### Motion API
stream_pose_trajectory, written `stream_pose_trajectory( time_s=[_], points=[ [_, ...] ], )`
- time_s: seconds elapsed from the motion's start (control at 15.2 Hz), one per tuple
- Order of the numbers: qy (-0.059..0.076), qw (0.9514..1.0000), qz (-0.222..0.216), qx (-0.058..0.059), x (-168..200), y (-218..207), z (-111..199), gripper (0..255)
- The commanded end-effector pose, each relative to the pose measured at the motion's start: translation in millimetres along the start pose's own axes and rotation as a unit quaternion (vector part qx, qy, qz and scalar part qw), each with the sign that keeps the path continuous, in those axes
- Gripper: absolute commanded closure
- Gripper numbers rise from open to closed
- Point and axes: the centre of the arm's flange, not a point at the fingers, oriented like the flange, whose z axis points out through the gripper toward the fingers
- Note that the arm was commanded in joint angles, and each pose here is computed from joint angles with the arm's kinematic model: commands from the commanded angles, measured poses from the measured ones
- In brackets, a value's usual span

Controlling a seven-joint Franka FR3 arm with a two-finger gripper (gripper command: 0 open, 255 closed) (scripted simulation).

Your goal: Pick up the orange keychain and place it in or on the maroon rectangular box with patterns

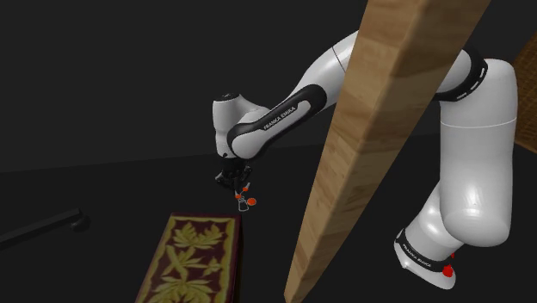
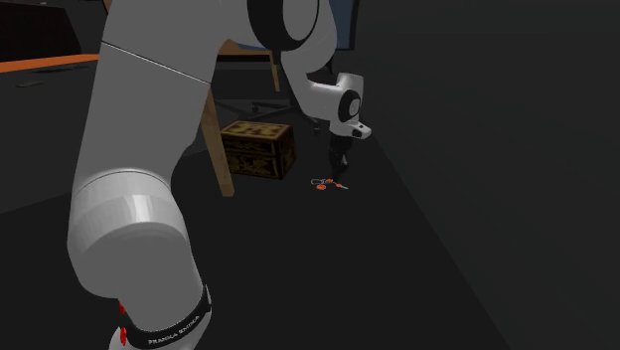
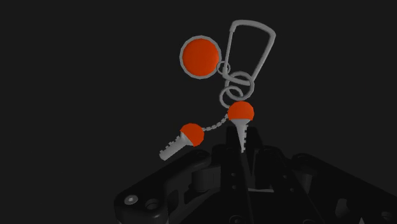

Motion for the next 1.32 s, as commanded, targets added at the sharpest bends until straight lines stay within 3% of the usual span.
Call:
stream_pose_trajectory(
  time_s=[0.0,0.2,1.25],
  points=[
    [-0.003,1.0,0.002,-0.004,1,4,3,255],
    [-0.004,1.0,0.002,-0.004,0,3,6,255],
    [-0.004,1.0,0.002,-0.004,-8,6,-78,255]
  ],
)
